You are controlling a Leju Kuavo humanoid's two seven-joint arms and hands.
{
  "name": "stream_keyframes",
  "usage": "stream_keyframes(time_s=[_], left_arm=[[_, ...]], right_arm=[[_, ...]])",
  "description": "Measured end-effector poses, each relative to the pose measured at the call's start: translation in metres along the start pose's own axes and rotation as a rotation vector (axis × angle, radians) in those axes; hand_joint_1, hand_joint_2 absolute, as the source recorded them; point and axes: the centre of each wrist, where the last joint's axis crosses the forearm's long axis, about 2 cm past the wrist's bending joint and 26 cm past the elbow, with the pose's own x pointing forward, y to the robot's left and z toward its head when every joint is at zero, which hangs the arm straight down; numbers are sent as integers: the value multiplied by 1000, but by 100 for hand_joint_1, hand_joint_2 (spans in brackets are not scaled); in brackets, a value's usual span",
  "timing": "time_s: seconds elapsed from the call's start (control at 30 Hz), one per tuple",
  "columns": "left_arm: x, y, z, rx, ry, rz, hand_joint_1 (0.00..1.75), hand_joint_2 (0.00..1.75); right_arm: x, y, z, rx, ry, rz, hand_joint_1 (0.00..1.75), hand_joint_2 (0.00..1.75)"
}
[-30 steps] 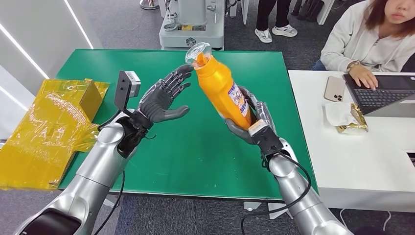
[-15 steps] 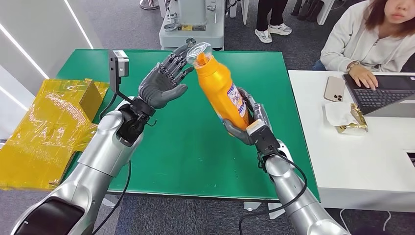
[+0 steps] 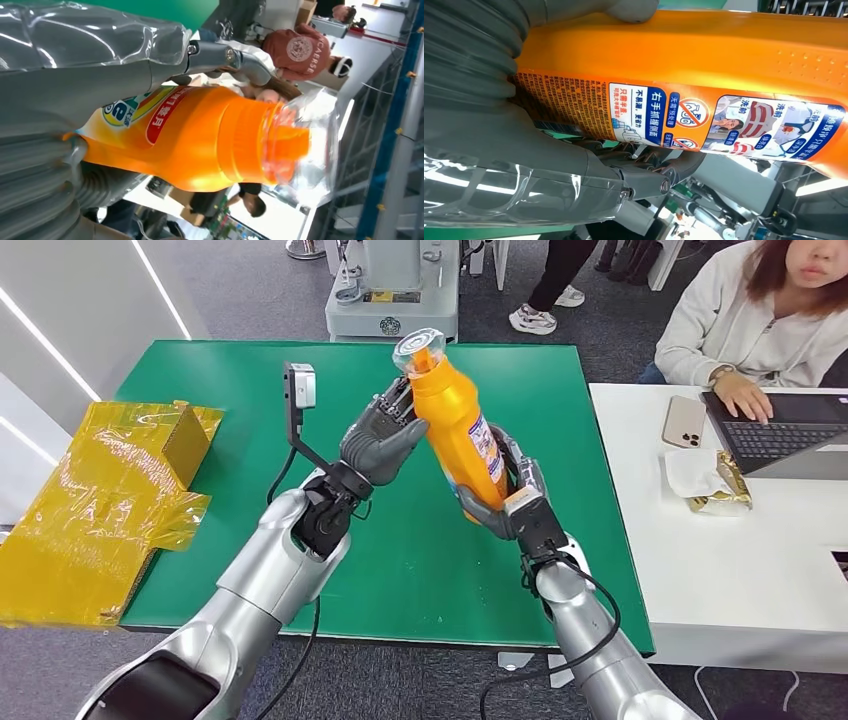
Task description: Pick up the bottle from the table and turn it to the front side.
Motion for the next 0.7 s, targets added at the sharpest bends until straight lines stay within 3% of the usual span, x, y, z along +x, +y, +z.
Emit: stream_keyframes(time_s=[0.23,0.5,0.7], left_arm=[[-17,-4,2,44,-11,-238,0,175],[-20,-2,3,97,-67,-534,0,175],[-22,-7,1,69,-27,-548,0,175]], right_arm=[[-1,2,8,-2,33,12,175,175],[1,3,9,-1,40,-5,175,175],[2,6,8,7,52,-5,175,175]])
